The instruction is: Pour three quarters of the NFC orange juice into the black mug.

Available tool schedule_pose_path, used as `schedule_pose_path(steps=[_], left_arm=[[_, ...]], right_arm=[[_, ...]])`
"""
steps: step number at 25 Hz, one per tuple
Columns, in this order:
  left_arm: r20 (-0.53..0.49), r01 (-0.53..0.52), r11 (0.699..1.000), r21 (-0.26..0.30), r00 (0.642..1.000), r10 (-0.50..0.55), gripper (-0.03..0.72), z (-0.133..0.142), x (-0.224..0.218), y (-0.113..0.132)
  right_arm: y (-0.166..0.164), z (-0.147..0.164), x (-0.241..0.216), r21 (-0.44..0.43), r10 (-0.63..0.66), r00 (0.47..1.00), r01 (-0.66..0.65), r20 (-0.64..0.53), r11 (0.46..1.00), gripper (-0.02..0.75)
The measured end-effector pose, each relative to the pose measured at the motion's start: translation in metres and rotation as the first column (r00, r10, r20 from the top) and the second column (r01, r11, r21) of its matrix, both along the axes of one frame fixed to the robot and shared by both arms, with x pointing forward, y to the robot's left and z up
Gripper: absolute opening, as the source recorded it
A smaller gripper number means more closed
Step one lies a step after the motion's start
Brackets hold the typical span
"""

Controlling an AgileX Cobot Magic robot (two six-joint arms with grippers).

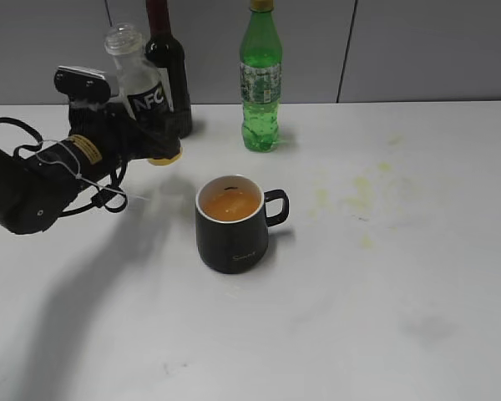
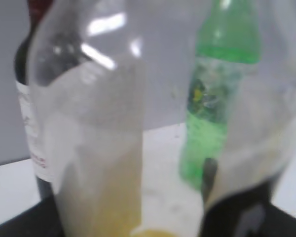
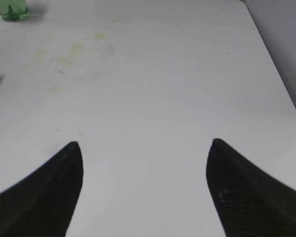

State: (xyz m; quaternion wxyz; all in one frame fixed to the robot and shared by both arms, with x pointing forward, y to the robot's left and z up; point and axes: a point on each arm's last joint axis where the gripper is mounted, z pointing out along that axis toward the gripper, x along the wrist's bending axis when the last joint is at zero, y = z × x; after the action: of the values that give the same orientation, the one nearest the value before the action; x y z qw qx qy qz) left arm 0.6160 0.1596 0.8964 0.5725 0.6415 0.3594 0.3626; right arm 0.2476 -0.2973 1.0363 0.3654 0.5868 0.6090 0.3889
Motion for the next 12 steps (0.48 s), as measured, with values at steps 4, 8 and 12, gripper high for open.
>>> schedule_pose_path(steps=[4,8,12], left_arm=[[0.003,-0.125,0.992,-0.003,0.992,0.125,0.47,0.0,0.009,0.026],[-0.004,-0.252,0.968,-0.008,0.968,0.252,0.47,-0.002,0.02,0.068],[-0.034,-0.338,0.941,0.003,0.941,0.338,0.47,-0.018,0.026,0.103]], right_arm=[[0.0,0.0,0.0,0.0,0.0,1.0,0.0,0.0,1.0,0.591],[0.0,0.0,0.0,0.0,0.0,1.0,0.0,0.0,1.0,0.591],[0.0,0.0,0.0,0.0,0.0,1.0,0.0,0.0,1.0,0.591]])
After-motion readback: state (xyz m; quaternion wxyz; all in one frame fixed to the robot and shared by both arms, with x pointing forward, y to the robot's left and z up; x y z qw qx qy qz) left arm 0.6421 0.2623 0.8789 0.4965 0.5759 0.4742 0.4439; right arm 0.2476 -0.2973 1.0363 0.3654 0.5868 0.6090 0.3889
